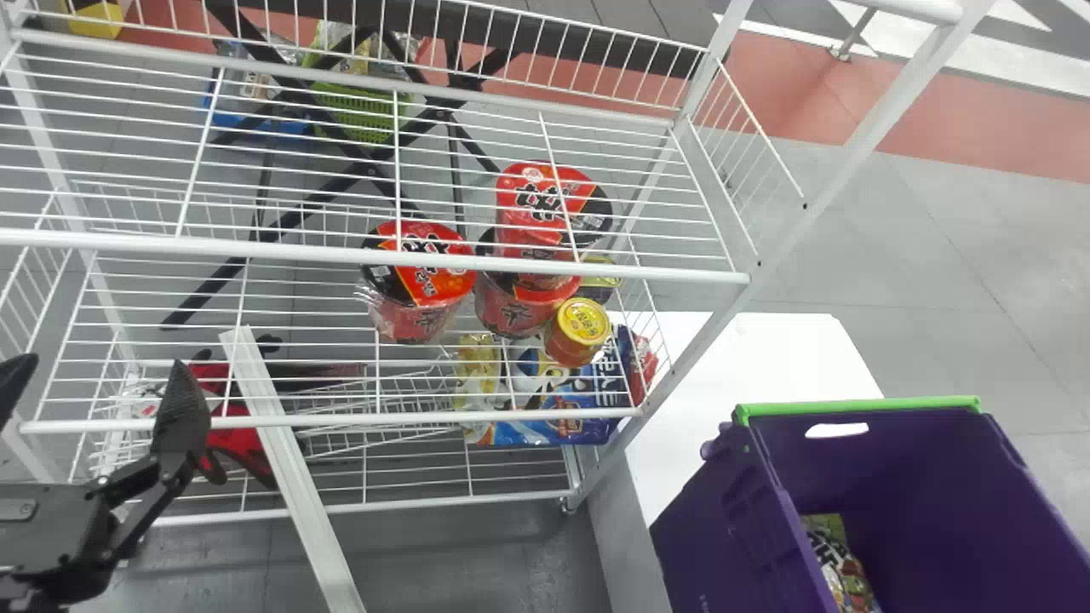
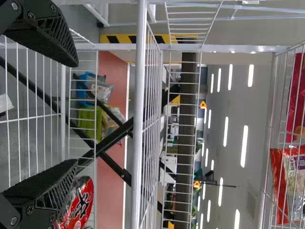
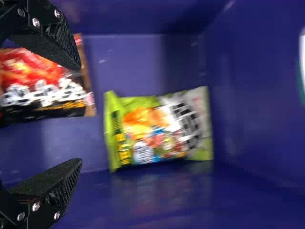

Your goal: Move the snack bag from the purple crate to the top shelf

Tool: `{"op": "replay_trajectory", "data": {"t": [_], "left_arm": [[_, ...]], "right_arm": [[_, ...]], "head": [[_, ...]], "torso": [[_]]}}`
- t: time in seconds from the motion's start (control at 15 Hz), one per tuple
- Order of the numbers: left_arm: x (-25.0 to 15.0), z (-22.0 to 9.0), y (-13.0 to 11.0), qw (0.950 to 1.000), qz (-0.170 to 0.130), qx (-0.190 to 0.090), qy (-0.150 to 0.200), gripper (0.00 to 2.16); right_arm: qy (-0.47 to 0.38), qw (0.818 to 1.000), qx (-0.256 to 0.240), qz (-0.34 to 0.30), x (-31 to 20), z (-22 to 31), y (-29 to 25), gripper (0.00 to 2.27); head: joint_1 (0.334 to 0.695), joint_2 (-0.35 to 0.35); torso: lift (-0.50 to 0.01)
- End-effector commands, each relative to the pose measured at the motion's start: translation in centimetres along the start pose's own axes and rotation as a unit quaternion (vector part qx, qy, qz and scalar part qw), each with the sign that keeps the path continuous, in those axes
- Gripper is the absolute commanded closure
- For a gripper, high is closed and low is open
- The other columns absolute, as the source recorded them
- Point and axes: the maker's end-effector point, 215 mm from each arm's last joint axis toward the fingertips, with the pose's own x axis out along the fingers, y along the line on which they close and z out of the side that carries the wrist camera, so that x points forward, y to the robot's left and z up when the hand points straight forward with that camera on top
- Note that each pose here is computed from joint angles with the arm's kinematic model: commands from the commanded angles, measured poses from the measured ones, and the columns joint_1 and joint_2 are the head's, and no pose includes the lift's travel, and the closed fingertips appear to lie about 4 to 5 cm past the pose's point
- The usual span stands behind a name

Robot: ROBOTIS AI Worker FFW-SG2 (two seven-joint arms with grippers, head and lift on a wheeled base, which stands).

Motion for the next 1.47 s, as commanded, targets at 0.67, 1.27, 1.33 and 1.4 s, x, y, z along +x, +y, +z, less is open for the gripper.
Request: {"op": "replay_trajectory", "data": {"t": [0.67,1.27,1.33,1.4], "left_arm": [[0.3,-0.8,0.3,1.0,0.003,0.002,0.002,0.1],[0.7,-1.6,0.3,1.0,0.002,0.003,0.008,0.1],[0.8,-1.7,0.3,1.0,0.003,0.003,0.009,0.1],[0.8,-1.8,0.3,1.0,0.003,0.002,0.009,0.1]], "right_arm": [[0.137,0.99,-0.012,0.033,5.1,-9.4,1.5,0.15],[0.187,0.976,-0.085,0.076,8.3,-12.3,4.4,0.15],[0.191,0.974,-0.093,0.079,8.5,-12.5,4.5,0.15],[0.199,0.972,-0.098,0.083,8.7,-13.0,4.6,0.15]], "head": [[0.695,-0.35],[0.695,-0.35],[0.695,-0.35],[0.695,-0.35]], "torso": [[-0.451],[-0.451],[-0.451],[-0.451]]}}
